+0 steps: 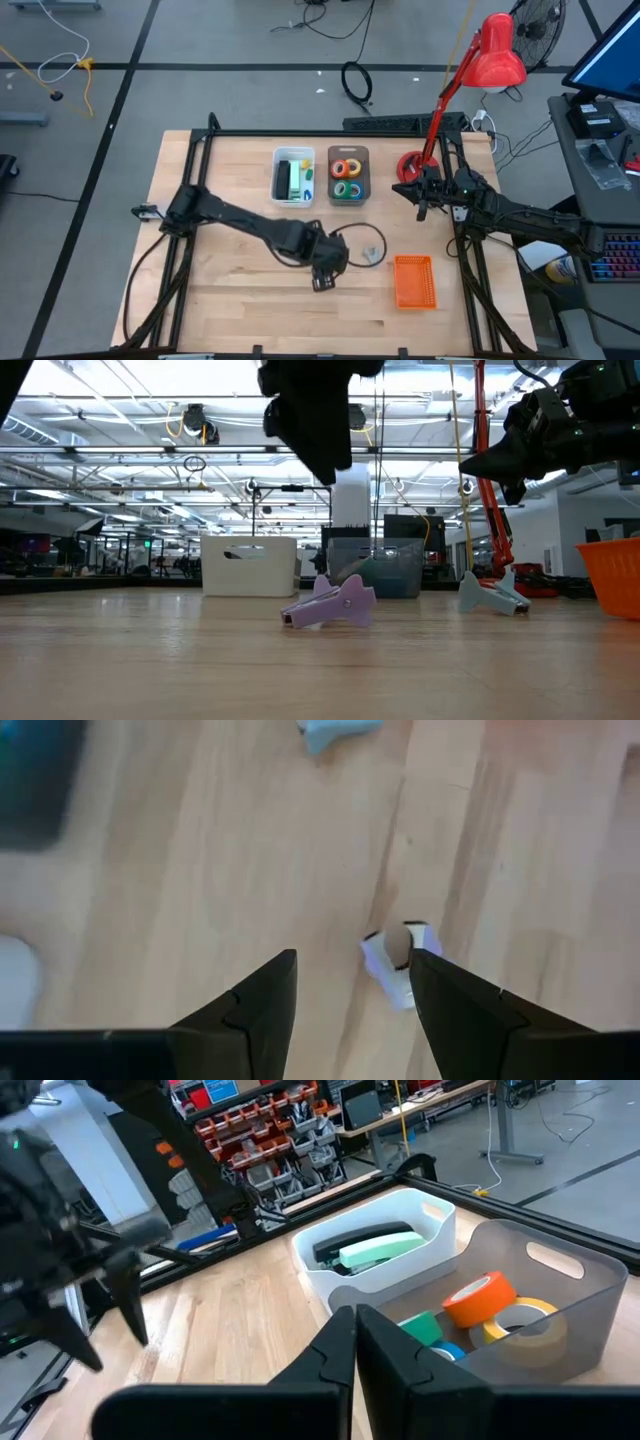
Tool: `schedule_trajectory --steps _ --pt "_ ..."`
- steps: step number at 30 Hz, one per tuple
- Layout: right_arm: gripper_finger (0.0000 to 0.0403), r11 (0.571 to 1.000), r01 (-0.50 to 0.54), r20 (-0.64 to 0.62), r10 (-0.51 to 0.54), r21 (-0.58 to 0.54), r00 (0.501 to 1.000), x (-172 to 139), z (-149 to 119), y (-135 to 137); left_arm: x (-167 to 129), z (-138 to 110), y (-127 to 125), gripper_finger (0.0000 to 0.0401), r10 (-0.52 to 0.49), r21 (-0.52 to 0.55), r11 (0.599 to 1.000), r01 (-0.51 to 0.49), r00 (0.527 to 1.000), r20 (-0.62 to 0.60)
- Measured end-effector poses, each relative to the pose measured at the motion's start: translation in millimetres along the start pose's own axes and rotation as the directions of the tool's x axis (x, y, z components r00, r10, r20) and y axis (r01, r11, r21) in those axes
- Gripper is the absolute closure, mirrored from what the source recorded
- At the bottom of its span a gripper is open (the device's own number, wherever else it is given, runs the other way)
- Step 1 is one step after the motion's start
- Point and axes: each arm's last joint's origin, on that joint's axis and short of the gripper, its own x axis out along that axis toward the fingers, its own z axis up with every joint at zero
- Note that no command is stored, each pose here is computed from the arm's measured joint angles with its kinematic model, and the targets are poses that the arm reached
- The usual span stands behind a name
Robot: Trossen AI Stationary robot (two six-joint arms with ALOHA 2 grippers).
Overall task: Pick and place Stapler, Stapler remover, tape
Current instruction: Put the purple staple remover into the orange bin
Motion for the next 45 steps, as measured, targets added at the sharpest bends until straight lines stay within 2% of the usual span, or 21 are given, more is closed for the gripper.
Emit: schedule_trajectory --steps 8,11,16,34,45 --pt "0.0399 1.0 0.005 -0.02 -0.005 0.005 1.0 0 -2 -1 41 -25 -10 0.0203 -0.013 -0.183 0.983 0.003 0.998 -0.054" --pt "0.0399 1.0 0.004 -0.019 -0.004 0.005 1.0 0 -2 -1 51 -32 -3 0.0203 -0.007 -0.263 0.965 -0.016 0.996 -0.085" --pt "0.0399 1.0 0.004 -0.02 -0.004 0.005 1.0 0 -2 -1 67 -34 8 0.0203 -0.053 -0.357 0.934 0.02 0.995 -0.081" --pt "0.0399 1.0 0.004 -0.02 -0.004 0.005 1.0 0 -2 -1 67 -35 8 0.0204 -0.111 -0.364 0.929 0.063 0.987 -0.113" --pt "0.0399 1.0 0.003 -0.021 -0.003 0.005 1.0 0 -2 -1 66 -40 10 0.0204 -0.065 -0.367 0.93 0.005 0.986 -0.152"
